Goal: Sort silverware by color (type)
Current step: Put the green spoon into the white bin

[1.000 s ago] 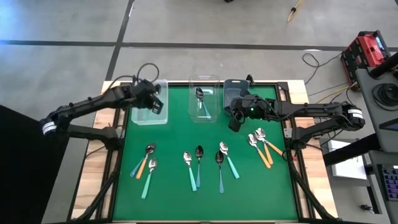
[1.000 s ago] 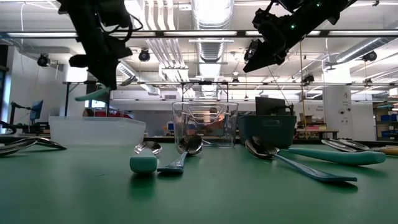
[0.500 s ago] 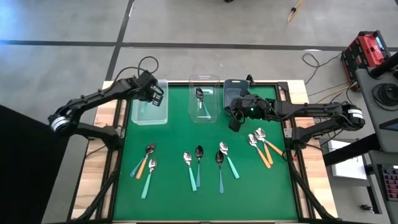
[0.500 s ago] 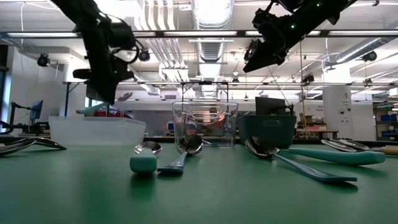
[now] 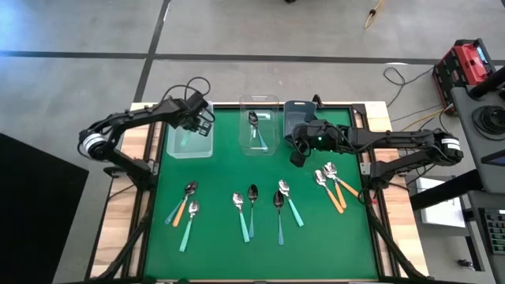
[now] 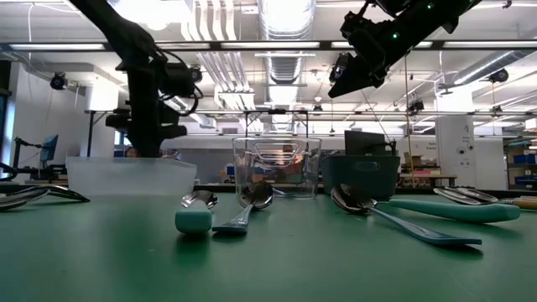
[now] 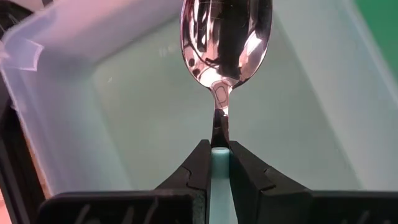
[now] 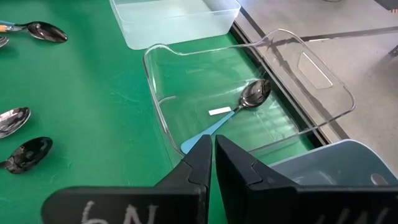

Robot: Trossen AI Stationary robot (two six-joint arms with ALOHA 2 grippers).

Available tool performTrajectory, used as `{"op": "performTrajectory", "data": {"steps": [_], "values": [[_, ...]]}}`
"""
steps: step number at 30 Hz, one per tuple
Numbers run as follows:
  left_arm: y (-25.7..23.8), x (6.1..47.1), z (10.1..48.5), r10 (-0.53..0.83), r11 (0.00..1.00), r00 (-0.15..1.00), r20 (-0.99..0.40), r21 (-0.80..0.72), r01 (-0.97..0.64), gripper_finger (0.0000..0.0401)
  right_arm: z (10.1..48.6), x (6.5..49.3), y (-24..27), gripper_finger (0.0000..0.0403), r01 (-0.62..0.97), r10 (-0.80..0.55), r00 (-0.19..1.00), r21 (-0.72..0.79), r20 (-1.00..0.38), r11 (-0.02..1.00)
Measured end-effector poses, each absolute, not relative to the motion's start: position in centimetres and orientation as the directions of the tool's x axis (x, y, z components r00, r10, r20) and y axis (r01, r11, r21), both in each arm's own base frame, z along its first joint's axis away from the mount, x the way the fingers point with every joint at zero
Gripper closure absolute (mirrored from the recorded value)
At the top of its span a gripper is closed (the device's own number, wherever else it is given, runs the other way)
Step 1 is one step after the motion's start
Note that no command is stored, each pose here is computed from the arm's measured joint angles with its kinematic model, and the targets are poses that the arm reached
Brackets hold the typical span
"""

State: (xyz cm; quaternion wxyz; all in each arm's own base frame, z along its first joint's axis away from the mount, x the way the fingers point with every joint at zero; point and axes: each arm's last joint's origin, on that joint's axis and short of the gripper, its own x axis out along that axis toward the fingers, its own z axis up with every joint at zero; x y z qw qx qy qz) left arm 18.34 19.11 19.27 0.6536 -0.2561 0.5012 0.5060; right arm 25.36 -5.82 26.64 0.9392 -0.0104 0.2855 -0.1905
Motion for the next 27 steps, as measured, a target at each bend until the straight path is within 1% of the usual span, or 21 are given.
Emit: {"op": "performTrajectory", "data": {"steps": [9,16,20,27], "values": [[19.9,18.1,18.3,0.381,0.335,-0.046,-0.923,0.185,-0.924,0.0383,26.6,25.4,-5.8,0.0390,0.352,-0.363,0.764,-0.127,-0.532,0.927],[20.5,17.3,18.2,0.321,0.321,0.002,-0.947,0.106,-0.941,0.0383,26.6,25.4,-5.8,0.0390,0.352,-0.363,0.764,-0.128,-0.533,0.927],[21.0,16.6,18.1,0.298,0.300,-0.004,-0.955,0.097,-0.949,0.0383,26.6,25.4,-5.8,0.0390,0.352,-0.363,0.764,-0.128,-0.533,0.927],[21.9,15.4,18.1,0.271,0.262,0.022,-0.962,0.051,-0.964,0.0383,26.6,25.4,-5.8,0.0390,0.352,-0.363,0.764,-0.126,-0.533,0.927]]}}
